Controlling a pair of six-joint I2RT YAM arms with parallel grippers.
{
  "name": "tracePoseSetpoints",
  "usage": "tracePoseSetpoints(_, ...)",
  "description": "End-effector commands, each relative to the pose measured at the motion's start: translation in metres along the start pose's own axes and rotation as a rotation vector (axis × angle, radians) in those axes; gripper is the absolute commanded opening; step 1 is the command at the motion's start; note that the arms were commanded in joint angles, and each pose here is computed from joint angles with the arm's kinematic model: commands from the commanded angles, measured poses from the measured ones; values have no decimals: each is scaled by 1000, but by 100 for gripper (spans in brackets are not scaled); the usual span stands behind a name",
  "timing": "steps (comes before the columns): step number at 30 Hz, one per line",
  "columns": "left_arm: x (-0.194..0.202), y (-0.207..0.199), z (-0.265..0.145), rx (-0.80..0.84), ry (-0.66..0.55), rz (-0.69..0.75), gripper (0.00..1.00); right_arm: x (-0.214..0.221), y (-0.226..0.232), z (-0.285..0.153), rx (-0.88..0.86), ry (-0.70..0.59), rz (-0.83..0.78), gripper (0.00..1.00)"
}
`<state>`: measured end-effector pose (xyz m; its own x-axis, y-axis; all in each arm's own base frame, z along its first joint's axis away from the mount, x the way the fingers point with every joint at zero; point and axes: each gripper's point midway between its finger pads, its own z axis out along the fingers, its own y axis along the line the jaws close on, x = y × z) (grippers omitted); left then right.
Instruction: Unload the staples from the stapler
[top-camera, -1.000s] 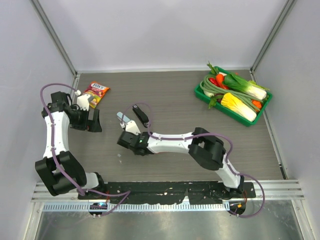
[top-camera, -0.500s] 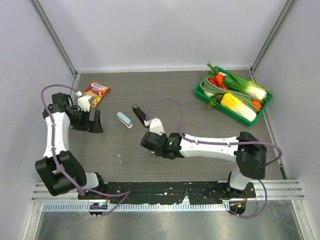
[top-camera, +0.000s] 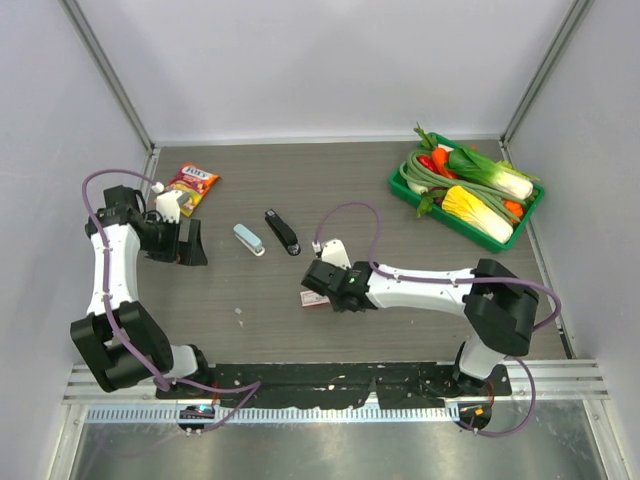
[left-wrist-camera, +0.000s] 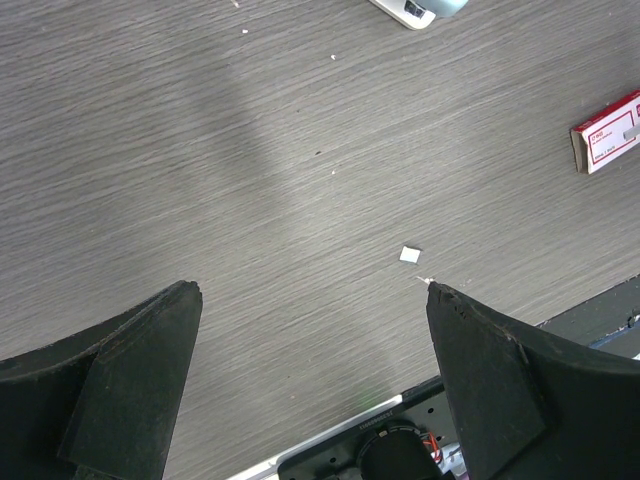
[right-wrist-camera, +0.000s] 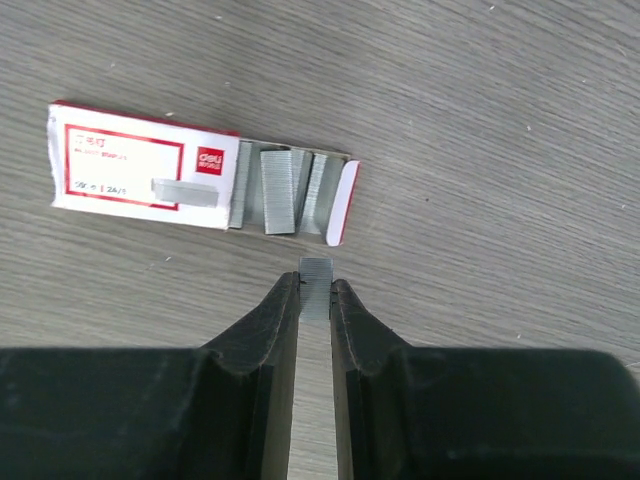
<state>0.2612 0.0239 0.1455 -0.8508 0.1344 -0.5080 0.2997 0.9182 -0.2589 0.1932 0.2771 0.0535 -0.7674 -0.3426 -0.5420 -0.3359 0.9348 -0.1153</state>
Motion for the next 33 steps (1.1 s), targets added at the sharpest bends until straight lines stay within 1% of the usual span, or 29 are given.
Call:
tracePoseSetpoints(1,-4,-5,-4,17,-31,5,99,-15,3,-5,-50,-33,28,8)
tracePoseSetpoints(12,-3,-6,-4,20,-29,0,99,-15,4,6,-64,-9,3,8)
tracePoseSetpoints(17,-2,-6,-4,16,-30,3,98,-17,-1,12,-65,1,16,8)
tracePoseSetpoints(33,-4,-6,-5,14,-31,8,99,-15,7,23,-97,32,11,6)
